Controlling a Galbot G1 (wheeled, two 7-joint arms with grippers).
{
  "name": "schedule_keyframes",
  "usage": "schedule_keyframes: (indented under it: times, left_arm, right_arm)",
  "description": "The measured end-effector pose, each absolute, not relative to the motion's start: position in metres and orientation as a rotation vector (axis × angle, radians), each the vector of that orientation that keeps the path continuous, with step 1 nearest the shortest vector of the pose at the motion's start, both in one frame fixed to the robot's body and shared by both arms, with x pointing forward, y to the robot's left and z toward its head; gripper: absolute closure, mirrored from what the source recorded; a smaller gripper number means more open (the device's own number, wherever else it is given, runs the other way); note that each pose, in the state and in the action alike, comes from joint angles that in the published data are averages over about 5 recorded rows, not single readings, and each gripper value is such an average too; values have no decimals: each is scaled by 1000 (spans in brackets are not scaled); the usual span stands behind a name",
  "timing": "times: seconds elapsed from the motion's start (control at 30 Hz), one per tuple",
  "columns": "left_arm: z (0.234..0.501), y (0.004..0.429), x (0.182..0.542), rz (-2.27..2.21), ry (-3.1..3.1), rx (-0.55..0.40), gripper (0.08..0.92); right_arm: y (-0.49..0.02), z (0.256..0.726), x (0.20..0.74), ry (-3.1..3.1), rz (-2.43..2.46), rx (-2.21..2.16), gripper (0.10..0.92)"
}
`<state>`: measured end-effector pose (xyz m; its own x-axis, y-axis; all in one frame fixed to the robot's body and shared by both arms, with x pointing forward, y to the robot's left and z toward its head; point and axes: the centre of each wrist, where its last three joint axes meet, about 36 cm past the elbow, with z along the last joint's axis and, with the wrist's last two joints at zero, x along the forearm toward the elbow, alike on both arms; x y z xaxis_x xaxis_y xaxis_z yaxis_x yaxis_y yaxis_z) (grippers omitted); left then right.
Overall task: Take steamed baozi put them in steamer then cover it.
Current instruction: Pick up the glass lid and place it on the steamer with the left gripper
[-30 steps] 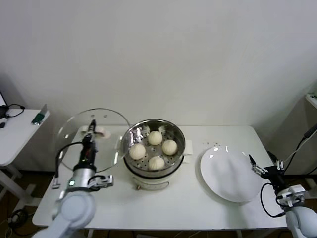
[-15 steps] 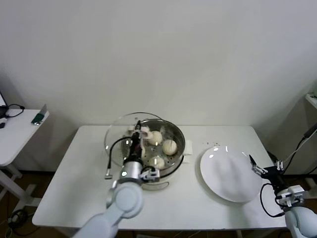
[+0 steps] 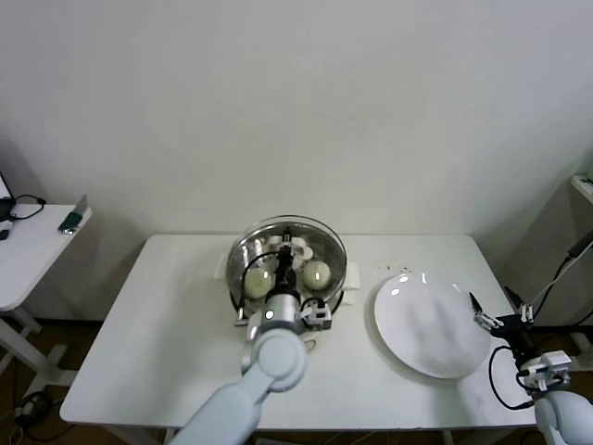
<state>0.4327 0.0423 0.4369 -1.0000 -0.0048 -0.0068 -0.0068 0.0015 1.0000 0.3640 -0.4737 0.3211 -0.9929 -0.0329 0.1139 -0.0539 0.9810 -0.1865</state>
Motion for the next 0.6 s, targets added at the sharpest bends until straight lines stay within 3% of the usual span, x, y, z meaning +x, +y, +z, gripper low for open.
schedule_keyframes:
  times: [0.6]
  left_arm:
    - [427,40,438,2210,2277,24,848]
  right_arm:
    - [-479,325,371,-3020,315,67,200]
